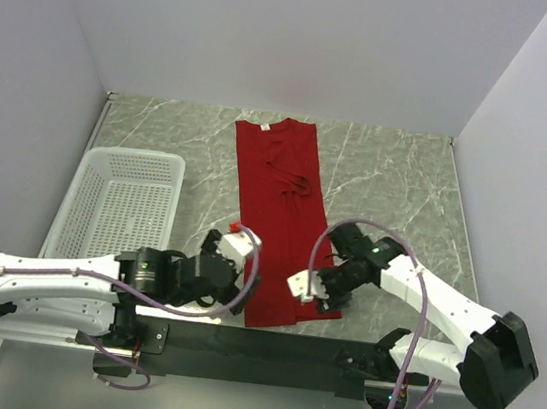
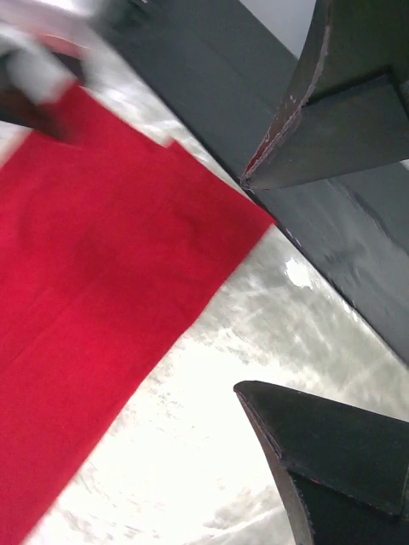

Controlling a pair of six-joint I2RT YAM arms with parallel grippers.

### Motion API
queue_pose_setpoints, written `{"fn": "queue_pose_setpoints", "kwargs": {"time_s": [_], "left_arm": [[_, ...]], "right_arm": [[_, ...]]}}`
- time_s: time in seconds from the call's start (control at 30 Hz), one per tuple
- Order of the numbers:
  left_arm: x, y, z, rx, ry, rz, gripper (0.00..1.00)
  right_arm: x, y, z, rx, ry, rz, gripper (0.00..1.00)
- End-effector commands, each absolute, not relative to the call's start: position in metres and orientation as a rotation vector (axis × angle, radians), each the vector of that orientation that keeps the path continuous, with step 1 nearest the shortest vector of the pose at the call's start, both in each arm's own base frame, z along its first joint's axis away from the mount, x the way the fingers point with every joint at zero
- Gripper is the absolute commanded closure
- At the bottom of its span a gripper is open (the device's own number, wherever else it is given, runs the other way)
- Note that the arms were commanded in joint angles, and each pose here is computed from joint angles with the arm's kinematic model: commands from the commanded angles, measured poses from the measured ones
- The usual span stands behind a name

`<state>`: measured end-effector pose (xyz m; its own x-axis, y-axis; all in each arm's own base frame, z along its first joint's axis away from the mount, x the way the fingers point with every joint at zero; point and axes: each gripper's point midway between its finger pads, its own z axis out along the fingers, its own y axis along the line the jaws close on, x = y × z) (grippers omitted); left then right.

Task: Fold and stack the t-shirts
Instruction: Fold the tshirt

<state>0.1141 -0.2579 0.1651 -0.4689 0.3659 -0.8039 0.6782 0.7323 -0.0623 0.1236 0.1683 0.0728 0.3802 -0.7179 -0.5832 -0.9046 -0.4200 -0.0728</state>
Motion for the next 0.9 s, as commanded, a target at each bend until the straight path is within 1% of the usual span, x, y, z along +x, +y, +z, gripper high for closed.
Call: {"fn": "queue_pose_setpoints", "kwargs": {"time_s": [0.0, 0.1, 0.13, 0.17, 0.23, 0.3, 0.47, 0.77, 0.87], "left_arm": [[0.129, -0.245, 0.198, 0.384, 2.089, -0.596, 0.0], [0.127, -0.233, 0.203, 0.265, 2.08, -0.678, 0.01], [0.127, -0.228, 0.202, 0.232, 2.085, -0.685, 0.01], [0.127, -0.223, 0.205, 0.197, 2.081, -0.704, 0.01], [0.127, -0.216, 0.204, 0.146, 2.087, -0.711, 0.01], [0.126, -0.213, 0.209, 0.121, 2.073, -0.739, 0.01], [0.127, -0.208, 0.21, 0.091, 2.071, -0.746, 0.01], [0.123, -0.215, 0.204, 0.129, 2.084, -0.766, 0.0], [0.121, -0.217, 0.206, 0.16, 2.078, -0.777, 0.01]], "right_arm": [[0.117, 0.199, 0.071, -2.299, 1.355, 0.652, 0.44], [0.106, 0.218, 0.063, -2.331, 1.349, 0.629, 0.42], [0.091, 0.226, 0.059, -2.384, 1.3, 0.645, 0.42], [0.087, 0.235, 0.058, -2.383, 1.277, 0.64, 0.42], [0.072, 0.242, 0.051, -2.419, 1.273, 0.629, 0.42], [0.067, 0.246, 0.047, -2.413, 1.287, 0.622, 0.42], [0.072, 0.24, 0.031, -2.405, 1.354, 0.537, 0.41], [0.082, 0.239, 0.014, -2.365, 1.446, 0.459, 0.41], [0.085, 0.238, 0.008, -2.364, 1.47, 0.438, 0.44]]}}
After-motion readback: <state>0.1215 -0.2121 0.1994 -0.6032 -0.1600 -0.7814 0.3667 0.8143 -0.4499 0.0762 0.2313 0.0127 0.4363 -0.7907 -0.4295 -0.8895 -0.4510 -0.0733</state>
